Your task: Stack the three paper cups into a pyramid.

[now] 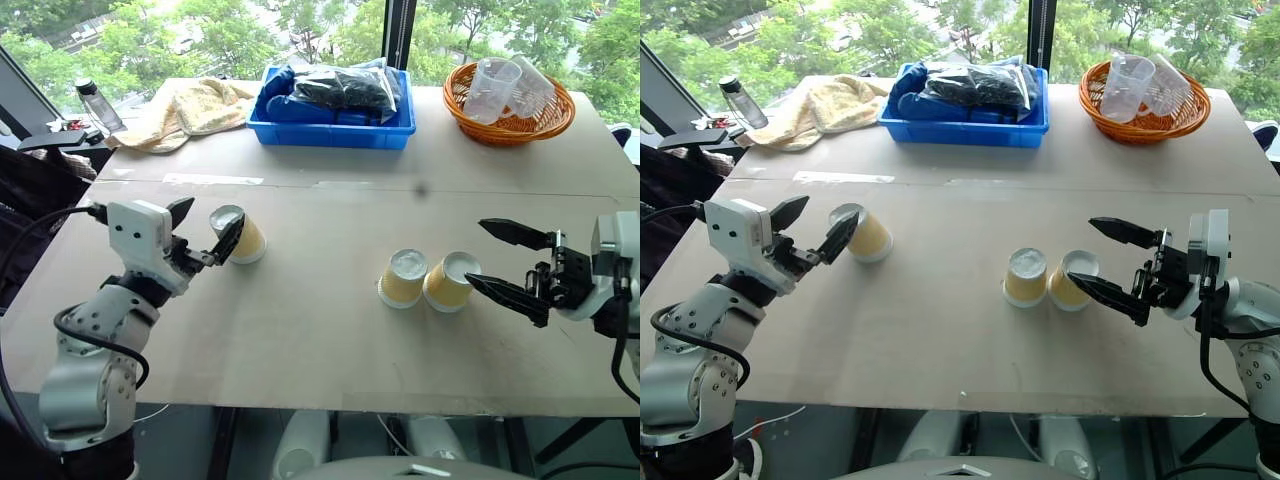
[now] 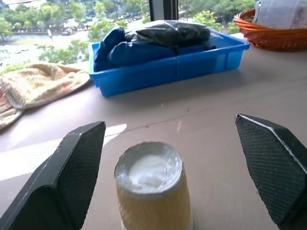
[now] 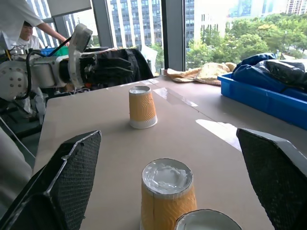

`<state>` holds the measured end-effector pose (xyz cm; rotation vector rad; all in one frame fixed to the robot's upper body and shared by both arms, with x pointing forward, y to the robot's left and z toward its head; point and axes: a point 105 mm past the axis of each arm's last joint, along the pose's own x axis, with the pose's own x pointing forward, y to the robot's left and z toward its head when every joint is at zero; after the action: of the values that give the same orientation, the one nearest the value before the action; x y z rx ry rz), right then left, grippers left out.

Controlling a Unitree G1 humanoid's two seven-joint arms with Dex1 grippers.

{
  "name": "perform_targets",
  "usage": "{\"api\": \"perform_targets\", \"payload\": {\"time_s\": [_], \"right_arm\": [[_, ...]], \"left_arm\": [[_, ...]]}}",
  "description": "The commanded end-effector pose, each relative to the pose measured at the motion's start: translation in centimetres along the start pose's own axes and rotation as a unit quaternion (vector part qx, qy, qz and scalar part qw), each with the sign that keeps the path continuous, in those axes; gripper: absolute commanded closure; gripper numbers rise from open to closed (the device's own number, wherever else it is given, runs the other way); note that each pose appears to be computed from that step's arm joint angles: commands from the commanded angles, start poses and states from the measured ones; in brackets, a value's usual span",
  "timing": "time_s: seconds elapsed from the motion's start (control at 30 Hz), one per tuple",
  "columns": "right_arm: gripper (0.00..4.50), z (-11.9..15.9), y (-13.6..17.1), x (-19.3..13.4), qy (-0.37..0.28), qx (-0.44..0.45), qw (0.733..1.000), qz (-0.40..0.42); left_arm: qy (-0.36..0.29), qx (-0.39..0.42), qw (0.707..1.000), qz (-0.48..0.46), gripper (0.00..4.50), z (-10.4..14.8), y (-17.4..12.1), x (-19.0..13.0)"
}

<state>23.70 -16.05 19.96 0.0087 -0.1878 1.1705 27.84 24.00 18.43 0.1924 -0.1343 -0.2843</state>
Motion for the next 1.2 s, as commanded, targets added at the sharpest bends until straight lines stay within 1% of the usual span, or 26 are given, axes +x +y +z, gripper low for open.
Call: {"api": "perform_targets", "payload": {"time_s": [0.03,0.13,0.33,0.5,0.63,0.87,0.9,0.93,0.97,1.0,1.03,1.2], "right_arm": [[0.00,0.7,-0.3,0.3,-0.007,-0.018,1.000,0.009],[0.00,0.5,-0.3,0.3,-0.007,-0.017,1.000,0.012],[0.00,0.5,-0.3,0.1,-0.005,-0.023,1.000,0.004],[0.00,0.1,-0.1,0.0,0.004,-0.024,1.000,0.003],[0.00,0.1,-0.2,-0.1,0.008,-0.029,1.000,0.000],[0.00,-0.2,-0.2,-0.5,0.016,-0.031,0.999,-0.008],[0.00,-0.2,-0.2,-0.6,0.019,-0.033,0.999,-0.010],[0.00,-0.3,-0.2,-0.6,0.021,-0.034,0.999,-0.011],[0.00,-0.4,-0.2,-0.6,0.021,-0.035,0.999,-0.012],[0.00,-0.4,-0.2,-0.6,0.021,-0.035,0.999,-0.013],[0.00,-0.4,-0.2,-0.7,0.022,-0.035,0.999,-0.013],[0.00,-0.4,-0.3,-0.8,0.022,-0.036,0.999,-0.015]], "left_arm": [[0.000,0.024,1.000,-0.001,0.07,-1.2,0.1,0.4],[0.007,0.027,1.000,0.005,0.07,-2.8,0.3,1.1],[0.013,0.005,1.000,0.013,0.07,-4.6,0.0,2.1],[0.002,0.001,1.000,0.028,0.07,-4.8,0.3,3.5],[0.003,0.004,0.999,0.042,0.07,-5.1,0.8,3.9],[-0.006,0.002,1.000,0.027,0.07,-5.0,-0.1,4.5],[-0.006,0.002,1.000,0.028,0.57,-5.0,0.0,4.5],[-0.005,0.003,1.000,0.029,0.77,-5.0,0.0,4.5],[-0.004,0.001,1.000,0.028,1.32,-5.1,0.0,4.6],[0.000,-0.001,1.000,0.026,1.70,-5.2,-0.1,4.6],[0.002,0.001,1.000,0.022,1.93,-5.3,-0.2,4.6],[-0.001,0.002,1.000,0.017,1.93,-5.2,-0.4,4.8]]}}
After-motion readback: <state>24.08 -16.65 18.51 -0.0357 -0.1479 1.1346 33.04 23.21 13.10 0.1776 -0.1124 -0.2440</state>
